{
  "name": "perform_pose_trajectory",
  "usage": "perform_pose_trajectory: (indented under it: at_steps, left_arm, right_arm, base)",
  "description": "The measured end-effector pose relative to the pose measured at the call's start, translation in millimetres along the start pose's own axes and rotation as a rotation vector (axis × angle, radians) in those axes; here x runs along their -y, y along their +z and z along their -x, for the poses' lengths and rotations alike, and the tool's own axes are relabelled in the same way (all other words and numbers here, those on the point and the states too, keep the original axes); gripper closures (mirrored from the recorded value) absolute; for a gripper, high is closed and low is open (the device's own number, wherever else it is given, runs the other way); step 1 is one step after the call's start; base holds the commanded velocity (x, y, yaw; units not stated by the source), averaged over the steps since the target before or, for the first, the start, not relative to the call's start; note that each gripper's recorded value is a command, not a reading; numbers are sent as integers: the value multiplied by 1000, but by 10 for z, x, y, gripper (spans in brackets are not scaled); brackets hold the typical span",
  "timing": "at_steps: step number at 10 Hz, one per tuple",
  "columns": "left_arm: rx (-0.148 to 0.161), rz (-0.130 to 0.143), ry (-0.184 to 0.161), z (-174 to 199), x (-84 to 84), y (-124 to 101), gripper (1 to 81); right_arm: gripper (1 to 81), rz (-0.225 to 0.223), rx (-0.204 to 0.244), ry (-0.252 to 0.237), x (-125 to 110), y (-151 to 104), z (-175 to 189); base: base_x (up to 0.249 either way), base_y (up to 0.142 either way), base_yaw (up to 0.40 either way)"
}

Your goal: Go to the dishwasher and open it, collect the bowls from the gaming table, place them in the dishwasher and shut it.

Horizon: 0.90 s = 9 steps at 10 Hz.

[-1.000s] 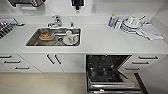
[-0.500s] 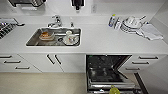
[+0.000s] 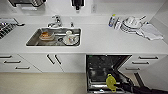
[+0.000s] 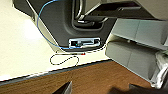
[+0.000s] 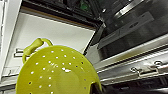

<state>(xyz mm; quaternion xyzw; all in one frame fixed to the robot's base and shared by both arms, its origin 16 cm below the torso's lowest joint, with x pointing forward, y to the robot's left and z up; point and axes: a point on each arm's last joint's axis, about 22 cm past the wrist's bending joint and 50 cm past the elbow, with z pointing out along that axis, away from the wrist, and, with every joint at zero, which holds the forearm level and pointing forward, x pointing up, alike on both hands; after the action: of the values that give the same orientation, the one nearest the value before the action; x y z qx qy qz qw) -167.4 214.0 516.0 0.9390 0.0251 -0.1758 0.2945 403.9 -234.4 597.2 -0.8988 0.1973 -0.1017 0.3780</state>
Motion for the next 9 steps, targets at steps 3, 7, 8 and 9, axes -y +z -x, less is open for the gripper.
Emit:
perform_pose_trajectory:
  at_steps: [3, 7, 8, 9]
  left_arm:
    - [8, -11, -18, 402, -151, 353, 10]
    - [36, 12, -7, 869, -621, 770, 10]
    - [48, 11, -1, 982, -690, 832, 10]
    - [59, 6, 2, 1069, -726, 875, 10]
  right_arm:
    - [811, 22, -58, 33, 19, 289, -433]
    - [10, 12, -115, 78, 289, 573, -965]
    - [10, 5, -123, 71, 386, 587, -1093]
    - [10, 4, -142, 88, 417, 540, -1244]
  base:
    - [0, 0, 0]
    - [0, 0, 0]
    - [0, 0, 0]
    - [0, 0, 0]
